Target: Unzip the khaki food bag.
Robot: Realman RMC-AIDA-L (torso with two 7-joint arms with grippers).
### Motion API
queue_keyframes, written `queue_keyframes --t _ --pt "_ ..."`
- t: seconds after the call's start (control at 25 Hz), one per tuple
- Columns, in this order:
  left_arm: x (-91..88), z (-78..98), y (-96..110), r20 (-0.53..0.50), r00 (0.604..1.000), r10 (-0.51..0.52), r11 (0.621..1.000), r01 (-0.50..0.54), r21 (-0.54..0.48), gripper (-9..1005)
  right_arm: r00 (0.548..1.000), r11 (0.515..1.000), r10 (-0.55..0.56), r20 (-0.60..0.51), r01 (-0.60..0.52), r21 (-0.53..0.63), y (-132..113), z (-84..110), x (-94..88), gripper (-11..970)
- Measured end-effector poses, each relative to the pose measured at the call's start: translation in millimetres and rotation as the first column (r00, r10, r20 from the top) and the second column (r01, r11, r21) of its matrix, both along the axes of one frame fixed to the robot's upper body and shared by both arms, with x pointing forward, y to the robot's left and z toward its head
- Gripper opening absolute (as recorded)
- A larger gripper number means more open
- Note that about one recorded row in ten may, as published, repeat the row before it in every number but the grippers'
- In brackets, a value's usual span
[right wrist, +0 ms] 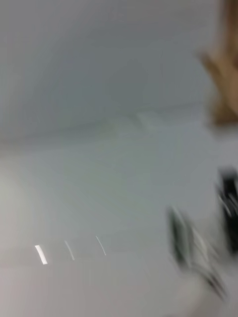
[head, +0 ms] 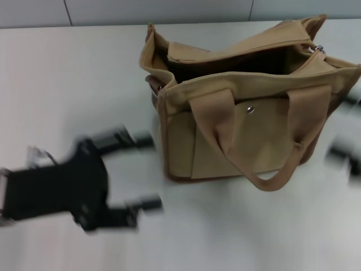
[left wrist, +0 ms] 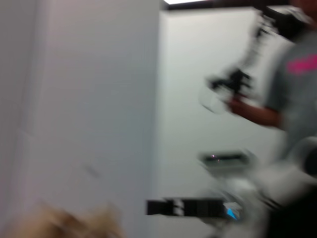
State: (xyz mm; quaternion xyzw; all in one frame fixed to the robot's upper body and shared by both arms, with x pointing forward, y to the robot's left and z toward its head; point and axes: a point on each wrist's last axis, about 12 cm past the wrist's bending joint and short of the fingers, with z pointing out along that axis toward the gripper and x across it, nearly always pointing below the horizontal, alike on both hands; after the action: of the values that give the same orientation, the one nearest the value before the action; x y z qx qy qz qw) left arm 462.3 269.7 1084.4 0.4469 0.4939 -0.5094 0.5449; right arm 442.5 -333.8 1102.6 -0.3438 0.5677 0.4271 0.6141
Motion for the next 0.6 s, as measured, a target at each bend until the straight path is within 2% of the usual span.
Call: queue_keyframes --t 0.08,0.2,0.32,0.6 --pt "0.7 -5.0 -13.5 -0.063 0.993 -0.101 0.992 0.105 0.064 815 0.986 0.984 0.155 -0.068 -0.16 -0.082 8.9 -7.9 -9.9 763" --pt "1.8 -15.0 -33.0 -0.134 0.975 -0.179 0.969 0.199 0.148 815 0.96 0.956 0.246 -0.132 -0.263 -0.131 20.5 -19.0 -16.2 824" --pt "2.8 -19.2 -38.3 -0.145 0.974 -0.173 0.965 0.197 0.175 814 0.954 0.952 0.251 -0.164 -0.274 -0.135 25.4 -26.1 -15.8 844" --pt "3.3 -18.8 -37.1 -0.141 0.976 -0.165 0.967 0.188 0.173 814 0.96 0.957 0.235 -0.153 -0.256 -0.138 25.2 -28.7 -15.4 841"
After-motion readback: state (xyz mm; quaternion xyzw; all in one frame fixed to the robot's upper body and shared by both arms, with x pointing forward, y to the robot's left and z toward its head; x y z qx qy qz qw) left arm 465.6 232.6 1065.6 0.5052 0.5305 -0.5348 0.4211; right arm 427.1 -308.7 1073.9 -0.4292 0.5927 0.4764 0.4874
